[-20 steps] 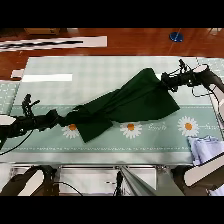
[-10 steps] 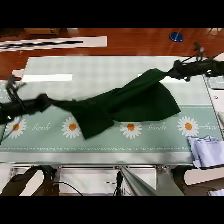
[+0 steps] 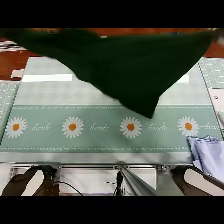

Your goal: Fold the shirts.

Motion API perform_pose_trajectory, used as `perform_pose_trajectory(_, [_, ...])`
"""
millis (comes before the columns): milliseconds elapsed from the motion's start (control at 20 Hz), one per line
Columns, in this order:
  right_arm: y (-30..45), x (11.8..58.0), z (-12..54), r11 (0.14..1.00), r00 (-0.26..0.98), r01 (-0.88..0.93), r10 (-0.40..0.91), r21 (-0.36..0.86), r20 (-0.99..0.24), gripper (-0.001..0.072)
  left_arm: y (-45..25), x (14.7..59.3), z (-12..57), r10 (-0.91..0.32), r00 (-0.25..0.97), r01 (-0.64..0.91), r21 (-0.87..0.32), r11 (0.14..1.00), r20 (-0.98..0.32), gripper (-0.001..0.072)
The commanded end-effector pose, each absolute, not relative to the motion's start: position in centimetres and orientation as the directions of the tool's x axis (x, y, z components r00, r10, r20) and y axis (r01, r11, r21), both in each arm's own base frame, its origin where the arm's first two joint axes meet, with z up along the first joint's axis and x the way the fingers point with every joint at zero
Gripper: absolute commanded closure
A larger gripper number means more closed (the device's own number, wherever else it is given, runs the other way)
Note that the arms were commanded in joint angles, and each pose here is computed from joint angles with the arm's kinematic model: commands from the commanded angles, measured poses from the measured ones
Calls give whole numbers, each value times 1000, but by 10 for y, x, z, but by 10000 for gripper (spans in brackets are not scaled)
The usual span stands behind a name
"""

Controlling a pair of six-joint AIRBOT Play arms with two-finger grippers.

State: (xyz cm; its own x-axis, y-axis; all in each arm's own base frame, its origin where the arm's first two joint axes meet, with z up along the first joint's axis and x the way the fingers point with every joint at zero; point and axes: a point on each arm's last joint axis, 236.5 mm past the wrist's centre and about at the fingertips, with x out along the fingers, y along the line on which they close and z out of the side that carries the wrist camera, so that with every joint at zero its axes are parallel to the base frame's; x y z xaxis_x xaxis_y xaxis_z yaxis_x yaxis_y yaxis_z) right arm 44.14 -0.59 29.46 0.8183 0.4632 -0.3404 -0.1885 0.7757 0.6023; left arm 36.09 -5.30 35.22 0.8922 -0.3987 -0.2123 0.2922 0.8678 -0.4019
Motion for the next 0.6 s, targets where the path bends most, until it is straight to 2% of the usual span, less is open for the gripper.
perform_pose_trajectory(0, [24,384,425,801,882,-371,463,469,-93,686,-74,299,466,-410,912,397,-261,880,2,684])
perform_pose_trajectory(150, [51,325,500,832,890,-438,455,339,33,686,-91,238,520,-413,900,434,-180,883,139,684])
perform_pose_trajectory(250, [66,288,520,860,899,-431,436,272,46,686,-98,200,533,-400,898,428,-147,892,186,685])
perform_pose_trajectory(350, [69,259,515,906,927,-365,375,214,-9,686,-95,172,520,-347,927,365,-140,920,140,685])
perform_pose_trajectory(550, [56,213,465,972,950,-181,212,148,-229,686,-82,129,452,-232,966,212,-165,963,-115,685])
